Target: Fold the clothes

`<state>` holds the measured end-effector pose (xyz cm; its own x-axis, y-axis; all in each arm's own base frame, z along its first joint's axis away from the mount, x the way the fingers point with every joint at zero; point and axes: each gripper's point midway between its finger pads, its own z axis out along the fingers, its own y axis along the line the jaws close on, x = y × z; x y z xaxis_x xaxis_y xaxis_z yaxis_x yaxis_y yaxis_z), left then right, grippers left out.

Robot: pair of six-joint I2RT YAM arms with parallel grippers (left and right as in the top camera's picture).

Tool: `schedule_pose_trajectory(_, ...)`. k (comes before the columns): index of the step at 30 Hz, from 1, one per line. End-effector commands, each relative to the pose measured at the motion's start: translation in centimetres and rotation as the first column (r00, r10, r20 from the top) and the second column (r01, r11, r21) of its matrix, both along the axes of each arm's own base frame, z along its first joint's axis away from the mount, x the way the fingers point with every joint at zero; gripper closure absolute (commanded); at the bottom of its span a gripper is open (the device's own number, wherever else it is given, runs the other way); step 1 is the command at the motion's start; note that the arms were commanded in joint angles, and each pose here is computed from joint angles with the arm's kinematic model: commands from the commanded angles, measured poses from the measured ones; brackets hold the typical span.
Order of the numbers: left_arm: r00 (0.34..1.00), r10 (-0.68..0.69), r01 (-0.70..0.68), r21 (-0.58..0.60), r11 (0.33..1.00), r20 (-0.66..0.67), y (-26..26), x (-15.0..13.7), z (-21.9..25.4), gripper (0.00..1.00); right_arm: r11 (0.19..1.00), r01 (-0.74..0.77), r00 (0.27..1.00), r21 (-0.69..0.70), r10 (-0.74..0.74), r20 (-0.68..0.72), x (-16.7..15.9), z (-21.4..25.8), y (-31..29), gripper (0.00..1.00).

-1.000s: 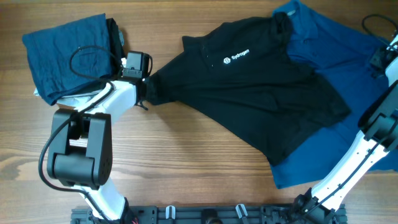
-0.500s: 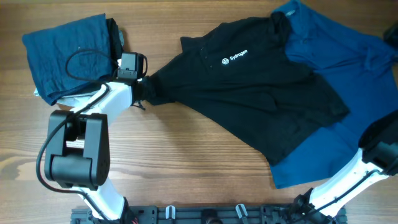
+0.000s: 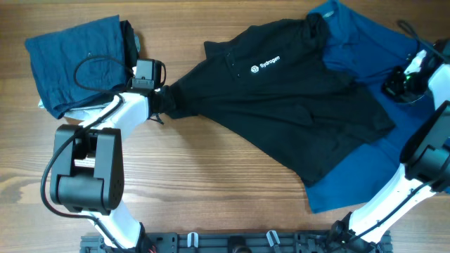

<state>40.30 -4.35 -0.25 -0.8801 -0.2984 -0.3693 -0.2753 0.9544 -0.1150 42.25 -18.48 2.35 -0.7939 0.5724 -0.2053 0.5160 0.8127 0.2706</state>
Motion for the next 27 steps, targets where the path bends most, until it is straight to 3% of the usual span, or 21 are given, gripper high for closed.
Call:
schedule_pose_trajectory(1,0.988,-0.028,0.022,-0.039,0.999,-0.155,-0.8,-3.7,-4.3,0.96,1.0,-0.018,1.0,-0.006,0.017,-0.017,-0.2,-2.9,1.6,0.96)
schedule_pose_trajectory(8,0.987,-0.028,0.022,-0.04,0.999,-0.156,-0.8,-3.7,-4.3,0.96,0.968,0.08,0.989,-0.24,-0.107,-0.104,-2.8,-5.1,-3.2,0.96)
schedule_pose_trajectory(18,0.986,-0.028,0.022,-0.038,0.999,-0.162,-0.7,-3.9,-4.3,0.96,0.915,0.209,0.978,-0.346,-0.203,0.054,-3.6,-4.5,-12.7,0.95)
schedule_pose_trajectory(22,0.987,-0.022,0.018,-0.022,1.0,-0.157,-0.4,-3.7,-4.3,0.96,0.849,0.297,0.955,-0.437,-0.264,0.136,-4.6,-3.0,-17.8,0.94)
schedule_pose_trajectory(27,0.989,0.0,0.006,0.04,0.999,-0.149,0.7,-3.6,-4.3,0.95,0.818,0.313,0.949,-0.484,-0.243,0.202,-4.3,-0.9,-20.7,0.94)
